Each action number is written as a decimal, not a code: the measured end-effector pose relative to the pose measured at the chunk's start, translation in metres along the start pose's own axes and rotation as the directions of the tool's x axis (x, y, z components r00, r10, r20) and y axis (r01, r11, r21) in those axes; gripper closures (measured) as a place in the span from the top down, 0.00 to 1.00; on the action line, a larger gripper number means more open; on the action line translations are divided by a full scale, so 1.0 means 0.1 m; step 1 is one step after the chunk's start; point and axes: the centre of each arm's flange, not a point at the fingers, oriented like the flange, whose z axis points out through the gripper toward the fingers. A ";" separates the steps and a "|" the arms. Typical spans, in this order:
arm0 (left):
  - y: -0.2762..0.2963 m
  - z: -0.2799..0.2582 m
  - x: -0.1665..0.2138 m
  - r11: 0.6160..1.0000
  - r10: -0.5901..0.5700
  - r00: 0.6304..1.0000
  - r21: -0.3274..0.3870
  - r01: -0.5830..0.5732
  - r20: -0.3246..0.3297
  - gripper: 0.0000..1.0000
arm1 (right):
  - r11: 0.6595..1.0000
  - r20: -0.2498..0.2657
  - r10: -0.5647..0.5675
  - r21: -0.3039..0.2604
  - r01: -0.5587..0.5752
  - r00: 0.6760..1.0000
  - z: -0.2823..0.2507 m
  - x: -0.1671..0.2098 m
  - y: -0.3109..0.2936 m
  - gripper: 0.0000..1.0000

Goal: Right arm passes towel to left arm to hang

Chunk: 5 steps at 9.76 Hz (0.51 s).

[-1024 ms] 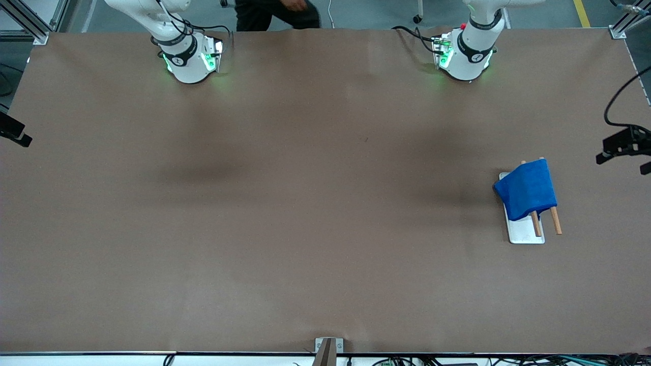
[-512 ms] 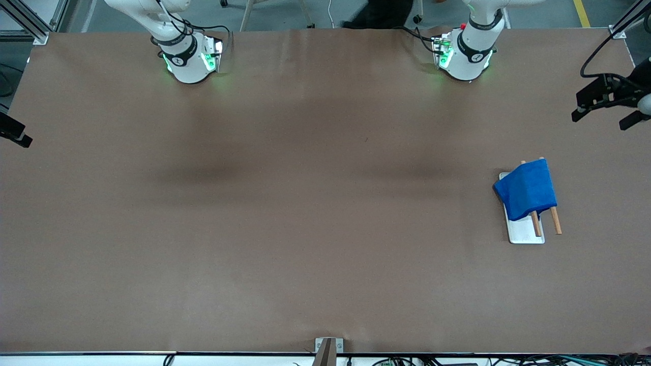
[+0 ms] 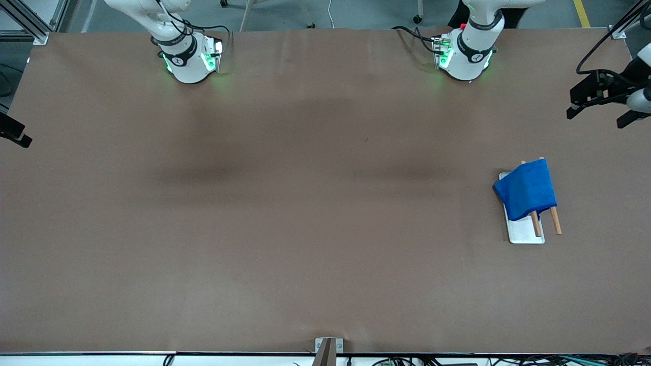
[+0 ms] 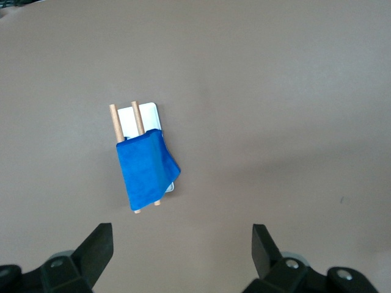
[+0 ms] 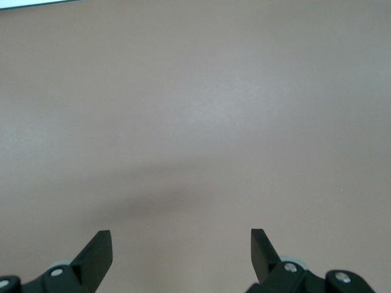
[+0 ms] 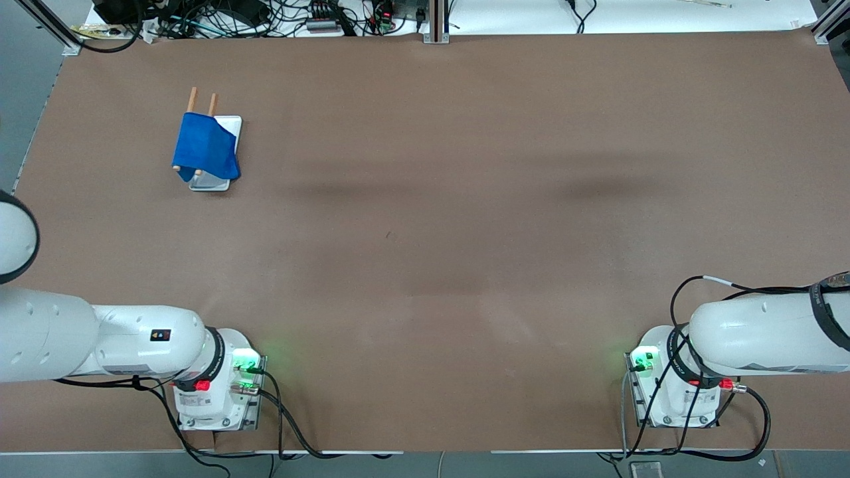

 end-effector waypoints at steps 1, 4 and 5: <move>0.06 0.02 0.06 1.000 -0.019 1.000 -0.001 0.019 0.009 1.00 | 1.000 0.000 0.000 0.000 0.000 1.000 0.00 0.00 0.00 1.00; 0.06 0.08 0.10 0.995 -0.103 0.994 -0.004 0.103 0.026 1.00 | 1.000 0.000 0.000 0.000 0.000 1.000 0.00 0.00 0.00 1.00; 0.07 0.11 0.11 0.991 -0.135 0.990 -0.003 0.135 0.029 1.00 | 1.000 0.000 0.000 0.000 0.000 1.000 0.00 0.00 0.00 1.00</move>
